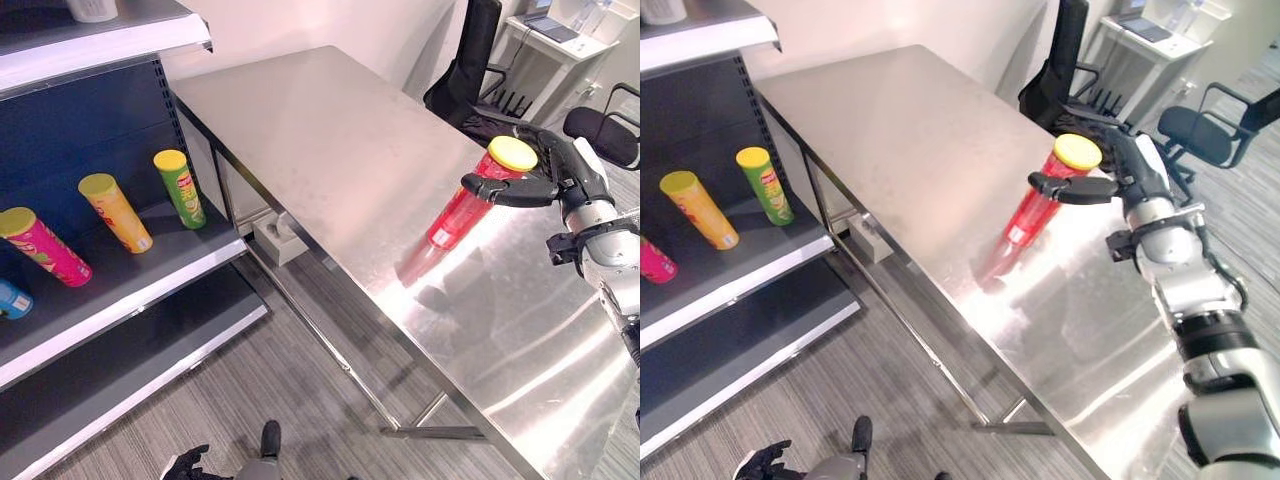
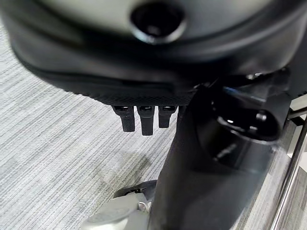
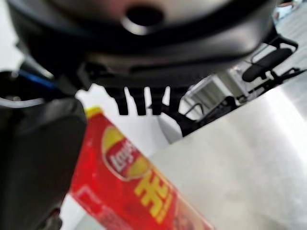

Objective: Put the goods on the table back onto the shelves and tidy them up.

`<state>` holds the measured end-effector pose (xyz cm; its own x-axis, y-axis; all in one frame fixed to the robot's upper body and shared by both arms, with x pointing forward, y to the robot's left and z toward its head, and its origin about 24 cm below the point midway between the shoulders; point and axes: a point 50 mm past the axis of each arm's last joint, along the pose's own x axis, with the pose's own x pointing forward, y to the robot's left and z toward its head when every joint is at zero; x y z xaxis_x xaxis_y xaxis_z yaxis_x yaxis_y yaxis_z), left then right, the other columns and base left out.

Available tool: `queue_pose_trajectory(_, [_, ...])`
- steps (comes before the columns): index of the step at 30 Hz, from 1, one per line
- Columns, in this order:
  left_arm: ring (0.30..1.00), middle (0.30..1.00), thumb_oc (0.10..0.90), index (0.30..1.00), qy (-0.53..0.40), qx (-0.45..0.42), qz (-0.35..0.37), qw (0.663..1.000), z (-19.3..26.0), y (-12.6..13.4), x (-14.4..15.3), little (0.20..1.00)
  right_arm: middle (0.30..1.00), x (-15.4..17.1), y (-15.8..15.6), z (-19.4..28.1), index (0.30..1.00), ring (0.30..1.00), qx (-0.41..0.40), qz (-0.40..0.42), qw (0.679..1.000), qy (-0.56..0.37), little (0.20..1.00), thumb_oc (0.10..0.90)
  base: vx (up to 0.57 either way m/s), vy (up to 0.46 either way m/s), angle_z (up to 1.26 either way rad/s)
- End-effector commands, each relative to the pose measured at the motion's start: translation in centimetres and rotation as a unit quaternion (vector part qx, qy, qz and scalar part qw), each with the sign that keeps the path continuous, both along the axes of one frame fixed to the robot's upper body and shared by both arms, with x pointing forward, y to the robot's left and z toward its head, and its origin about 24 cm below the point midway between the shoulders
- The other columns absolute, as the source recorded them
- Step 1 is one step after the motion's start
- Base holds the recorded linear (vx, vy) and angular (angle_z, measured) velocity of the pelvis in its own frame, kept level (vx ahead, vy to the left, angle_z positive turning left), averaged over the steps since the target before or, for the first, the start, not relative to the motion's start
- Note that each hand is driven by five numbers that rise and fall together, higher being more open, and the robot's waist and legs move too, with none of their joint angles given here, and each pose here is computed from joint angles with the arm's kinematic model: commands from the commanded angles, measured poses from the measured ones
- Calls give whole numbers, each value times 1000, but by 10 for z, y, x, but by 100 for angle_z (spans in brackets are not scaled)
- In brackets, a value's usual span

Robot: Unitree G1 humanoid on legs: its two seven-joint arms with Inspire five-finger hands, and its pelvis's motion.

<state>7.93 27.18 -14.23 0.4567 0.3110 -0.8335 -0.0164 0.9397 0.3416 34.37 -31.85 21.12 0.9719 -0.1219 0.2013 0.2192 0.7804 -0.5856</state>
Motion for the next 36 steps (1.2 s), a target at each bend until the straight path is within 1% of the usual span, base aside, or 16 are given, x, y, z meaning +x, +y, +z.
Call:
queue_pose_trajectory(1, [900,900,800,900,-9,18,-19,1000,4,7,4,900,900,5,10,64,900,900,-19,12,994,-109,900,800,0,0,0])
queue_pose_trajectory(9, [900,900,800,900,-9,20,-16,1000,5,8,4,900,900,8,11,65,900,900,-12,8,994,-108,900,800,0,0,0])
queue_pose_trajectory(10, [900,900,800,900,-9,20,-15,1000,5,8,3,900,801,8,11,65,801,801,-12,7,994,-108,801,734,0,0,0])
queue_pose_trajectory(11, [900,900,800,900,-8,20,-14,1000,5,8,3,900,552,9,12,66,552,552,-11,9,994,-110,552,568,0,0,0])
queue_pose_trajectory(12, [900,900,800,900,-8,20,-13,1000,4,8,3,900,361,9,13,67,361,361,-10,10,994,-112,361,441,0,0,0])
queue_pose_trajectory(13, [900,900,800,900,-8,20,-13,1000,5,9,3,900,300,9,13,68,300,300,-10,10,993,-114,300,400,0,0,0])
queue_pose_trajectory(21, [900,900,800,900,-7,20,-8,1000,5,9,2,900,300,11,16,72,300,300,3,6,991,-134,300,400,0,0,0])
queue_pose_trajectory(26, [900,900,800,900,-8,30,7,999,7,16,3,900,300,9,19,85,300,300,12,8,986,-165,300,400,0,0,0])
queue_pose_trajectory(27, [900,900,800,900,-6,34,14,999,7,20,2,900,300,8,20,89,300,300,30,11,984,-178,300,400,0,0,0])
queue_pose_trajectory(29, [900,900,800,900,0,38,23,999,8,24,0,900,300,8,20,91,300,300,40,13,982,-183,300,400,-9,-28,-7])
queue_pose_trajectory(33, [900,900,800,900,2,40,20,999,8,24,-1,900,300,7,25,92,300,300,50,30,980,-191,300,400,-17,-29,-9])
queue_pose_trajectory(36, [900,900,800,900,2,40,17,999,7,21,0,900,300,0,32,89,300,300,57,54,974,-210,300,400,-22,-23,-6])
